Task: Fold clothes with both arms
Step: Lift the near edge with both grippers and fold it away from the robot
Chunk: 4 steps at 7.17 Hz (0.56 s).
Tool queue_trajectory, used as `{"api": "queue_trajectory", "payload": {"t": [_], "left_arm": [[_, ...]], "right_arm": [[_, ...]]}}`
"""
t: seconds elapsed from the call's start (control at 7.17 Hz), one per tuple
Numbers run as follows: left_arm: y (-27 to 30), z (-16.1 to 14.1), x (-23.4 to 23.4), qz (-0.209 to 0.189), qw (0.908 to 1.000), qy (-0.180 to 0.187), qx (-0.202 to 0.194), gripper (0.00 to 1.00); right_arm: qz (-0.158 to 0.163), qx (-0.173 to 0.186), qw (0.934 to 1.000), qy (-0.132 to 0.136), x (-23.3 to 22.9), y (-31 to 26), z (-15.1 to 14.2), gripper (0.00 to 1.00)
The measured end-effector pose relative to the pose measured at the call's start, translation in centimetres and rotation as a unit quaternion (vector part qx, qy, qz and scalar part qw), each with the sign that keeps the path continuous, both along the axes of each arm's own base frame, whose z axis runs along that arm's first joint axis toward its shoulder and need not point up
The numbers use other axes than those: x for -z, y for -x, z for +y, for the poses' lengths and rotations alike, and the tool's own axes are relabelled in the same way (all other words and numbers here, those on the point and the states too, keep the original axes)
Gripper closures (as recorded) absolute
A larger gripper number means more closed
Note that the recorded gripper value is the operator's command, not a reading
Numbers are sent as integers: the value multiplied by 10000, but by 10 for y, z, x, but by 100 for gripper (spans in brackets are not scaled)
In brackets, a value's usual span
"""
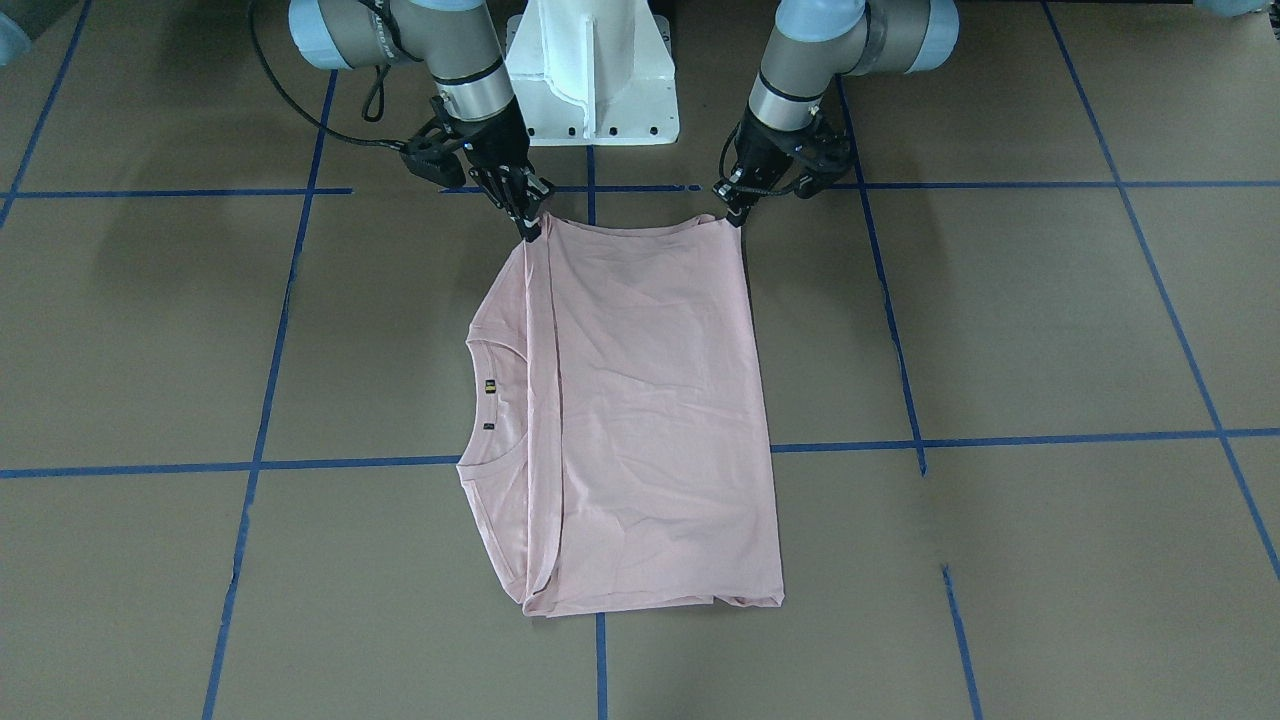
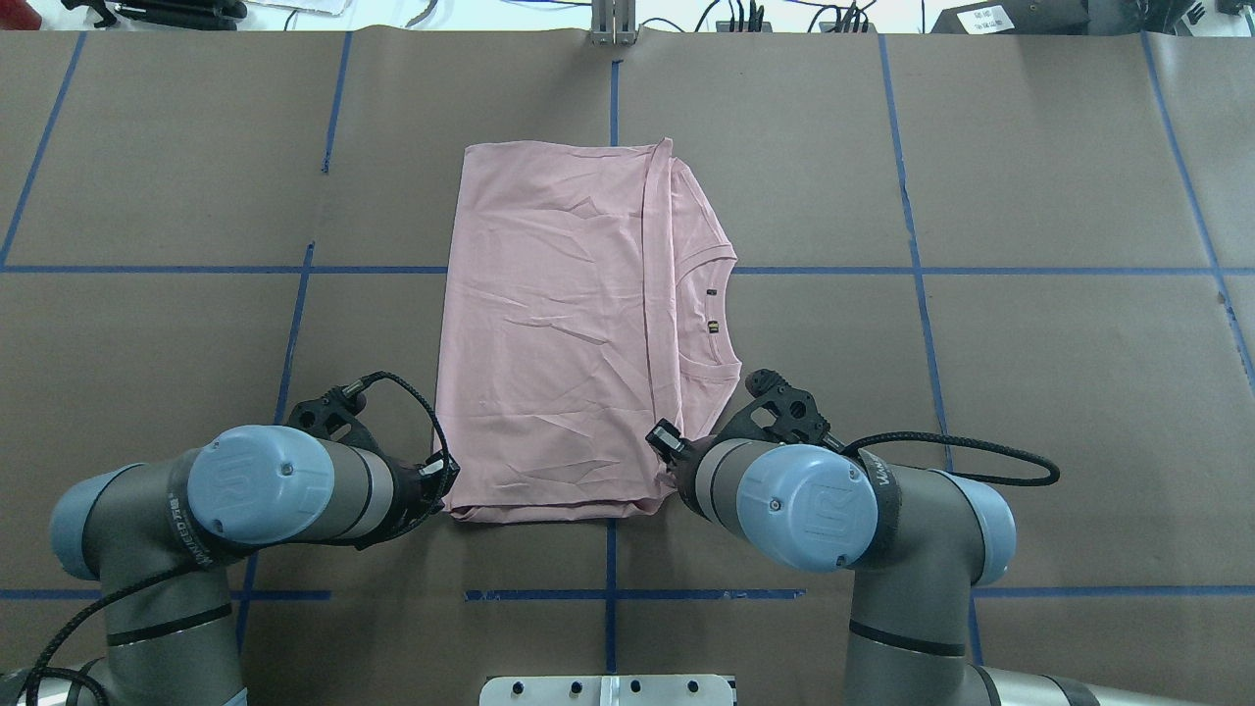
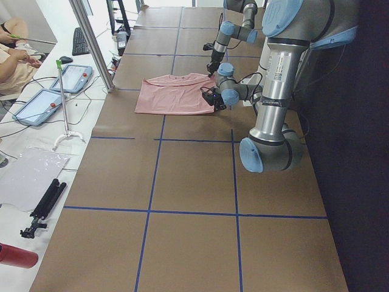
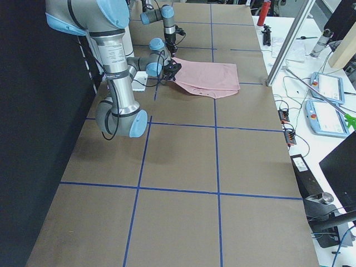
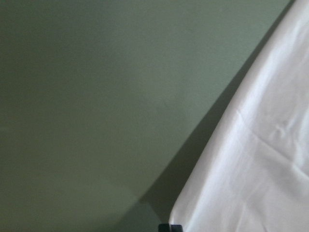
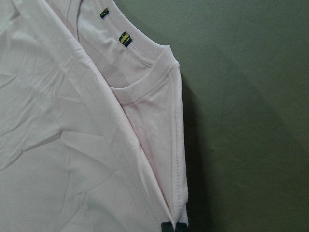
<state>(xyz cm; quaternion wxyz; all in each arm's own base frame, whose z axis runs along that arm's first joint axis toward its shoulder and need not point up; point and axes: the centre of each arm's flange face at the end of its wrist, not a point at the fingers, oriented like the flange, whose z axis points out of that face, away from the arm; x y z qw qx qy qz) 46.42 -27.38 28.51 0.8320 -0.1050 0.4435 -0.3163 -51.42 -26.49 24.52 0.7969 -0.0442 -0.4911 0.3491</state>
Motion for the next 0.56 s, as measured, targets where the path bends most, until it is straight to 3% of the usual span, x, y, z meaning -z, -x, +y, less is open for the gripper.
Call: {"api": "queue_trajectory", "payload": {"t": [0.28, 0.42, 0.56], "left_arm": [[36, 40, 51, 252, 9993, 282, -48, 100], [46, 43, 73, 353, 9989, 309, -8, 100], [42, 23, 88, 392, 9988, 245, 166, 100]], "right_arm": [[-296, 268, 9992, -26, 9, -52, 41, 100], [-370, 227, 9991, -36, 13, -69, 38, 100], [-413, 111, 9991, 15, 17, -77, 14, 100]]}}
